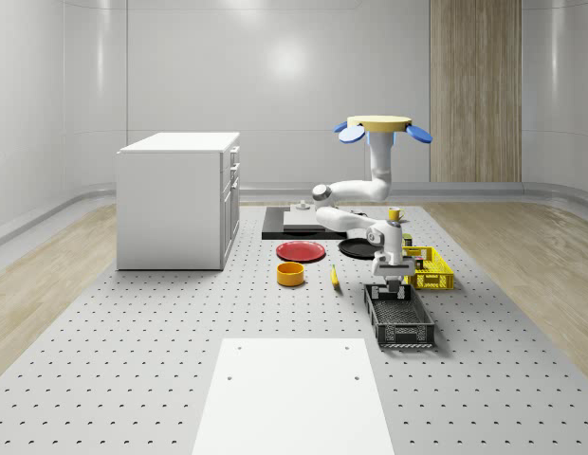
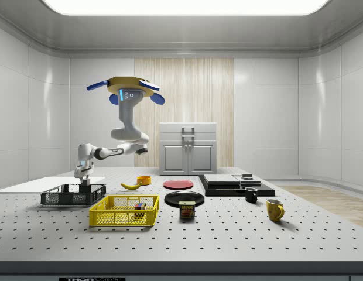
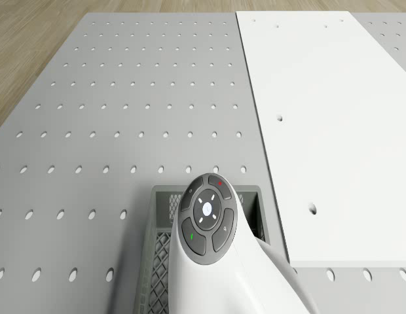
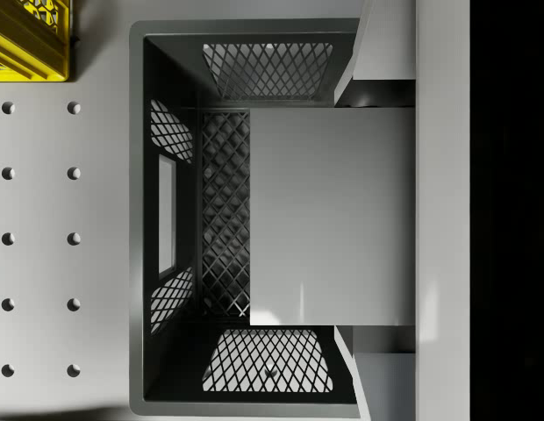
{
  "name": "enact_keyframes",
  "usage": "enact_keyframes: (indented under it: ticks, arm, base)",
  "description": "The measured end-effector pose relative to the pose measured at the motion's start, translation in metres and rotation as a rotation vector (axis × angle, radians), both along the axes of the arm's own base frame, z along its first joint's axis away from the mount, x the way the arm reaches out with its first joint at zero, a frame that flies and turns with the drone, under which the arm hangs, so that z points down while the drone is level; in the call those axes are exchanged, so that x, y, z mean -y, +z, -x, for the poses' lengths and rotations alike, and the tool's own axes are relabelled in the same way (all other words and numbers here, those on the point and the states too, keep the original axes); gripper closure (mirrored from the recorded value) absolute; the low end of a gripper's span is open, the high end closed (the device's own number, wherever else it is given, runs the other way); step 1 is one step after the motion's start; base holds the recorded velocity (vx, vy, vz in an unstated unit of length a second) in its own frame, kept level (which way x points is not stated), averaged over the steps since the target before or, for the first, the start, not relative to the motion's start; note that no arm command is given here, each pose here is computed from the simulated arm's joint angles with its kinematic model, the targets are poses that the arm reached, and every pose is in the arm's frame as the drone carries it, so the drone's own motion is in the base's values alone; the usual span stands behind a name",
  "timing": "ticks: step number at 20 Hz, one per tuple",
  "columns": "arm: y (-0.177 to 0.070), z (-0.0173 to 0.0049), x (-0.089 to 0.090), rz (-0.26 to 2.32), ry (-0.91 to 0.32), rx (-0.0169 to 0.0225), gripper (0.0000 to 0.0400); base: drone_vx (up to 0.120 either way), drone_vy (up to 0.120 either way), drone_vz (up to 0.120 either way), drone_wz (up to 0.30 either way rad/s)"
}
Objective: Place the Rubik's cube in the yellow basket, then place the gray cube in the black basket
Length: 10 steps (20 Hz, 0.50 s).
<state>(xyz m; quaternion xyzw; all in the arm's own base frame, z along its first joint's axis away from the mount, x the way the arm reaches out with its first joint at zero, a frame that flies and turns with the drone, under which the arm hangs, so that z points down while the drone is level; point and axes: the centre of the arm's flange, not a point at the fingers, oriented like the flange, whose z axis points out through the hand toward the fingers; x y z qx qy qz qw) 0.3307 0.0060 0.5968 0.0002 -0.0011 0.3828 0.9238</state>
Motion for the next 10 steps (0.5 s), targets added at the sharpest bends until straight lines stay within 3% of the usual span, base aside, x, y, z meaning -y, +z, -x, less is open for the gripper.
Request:
enact_keyframes:
  ticks: [10]
  arm:
    - [0.039, 0.0001, 0.000, 0.000, 0.000, 0.0001, 0.0150]
  base:
    - [0.000, 0.000, 0.000, 0.000]
